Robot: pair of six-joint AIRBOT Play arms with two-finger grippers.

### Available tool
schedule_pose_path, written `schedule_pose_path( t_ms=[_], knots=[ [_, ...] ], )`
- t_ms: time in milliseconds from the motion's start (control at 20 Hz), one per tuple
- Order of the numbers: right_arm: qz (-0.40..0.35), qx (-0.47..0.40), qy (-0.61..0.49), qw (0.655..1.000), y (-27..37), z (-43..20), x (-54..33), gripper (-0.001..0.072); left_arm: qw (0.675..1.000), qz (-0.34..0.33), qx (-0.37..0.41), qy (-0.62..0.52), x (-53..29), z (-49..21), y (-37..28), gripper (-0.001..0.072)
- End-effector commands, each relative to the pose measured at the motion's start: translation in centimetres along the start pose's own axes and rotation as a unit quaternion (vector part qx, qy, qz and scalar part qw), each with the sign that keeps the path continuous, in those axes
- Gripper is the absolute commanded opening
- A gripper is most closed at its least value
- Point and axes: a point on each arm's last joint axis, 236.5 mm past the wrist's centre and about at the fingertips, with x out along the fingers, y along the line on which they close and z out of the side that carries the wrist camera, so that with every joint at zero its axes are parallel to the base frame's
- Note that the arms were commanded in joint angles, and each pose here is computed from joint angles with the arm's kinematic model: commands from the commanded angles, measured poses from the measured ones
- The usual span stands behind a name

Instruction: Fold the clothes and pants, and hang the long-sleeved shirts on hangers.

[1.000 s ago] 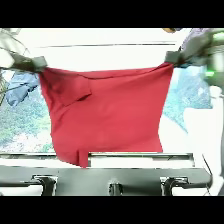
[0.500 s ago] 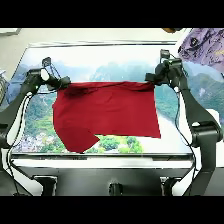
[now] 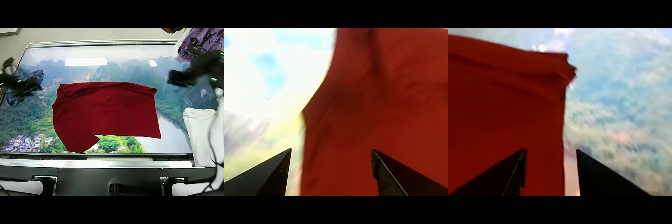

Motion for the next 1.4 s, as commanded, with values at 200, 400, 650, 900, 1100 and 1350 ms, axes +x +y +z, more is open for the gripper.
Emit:
schedule_pose_path(
  t_ms=[200,400,650,900,1100,1350],
  knots=[
    [0.144,0.171,0.141,0.964,-3.4,-18.2,1.3,0.0425,0.996,0.003,-0.085,0.014,-3.8,-10.0,6.3,0.0577],
    [0.163,0.195,0.196,0.947,-2.5,-24.4,4.4,0.0427,0.995,0.006,-0.088,0.039,-2.7,-11.6,6.6,0.0577],
    [0.158,0.202,0.194,0.947,-2.7,-26.3,5.9,0.0501,0.995,0.006,-0.088,0.038,-2.7,-11.6,6.6,0.0577],
    [0.162,0.16,0.231,0.946,-0.1,-27.7,8.3,0.0501,0.995,0.006,-0.088,0.038,-2.7,-11.6,6.6,0.0578],
    [0.161,0.146,0.248,0.944,1.0,-28.4,9.1,0.0317,0.99,0.0,-0.125,0.058,-2.8,-12.5,6.2,0.0578],
    [0.148,0.144,0.214,0.955,0.5,-27.0,9.1,0.0028,0.986,-0.086,-0.127,0.068,-1.0,-13.8,4.9,0.0578]
  ],
)
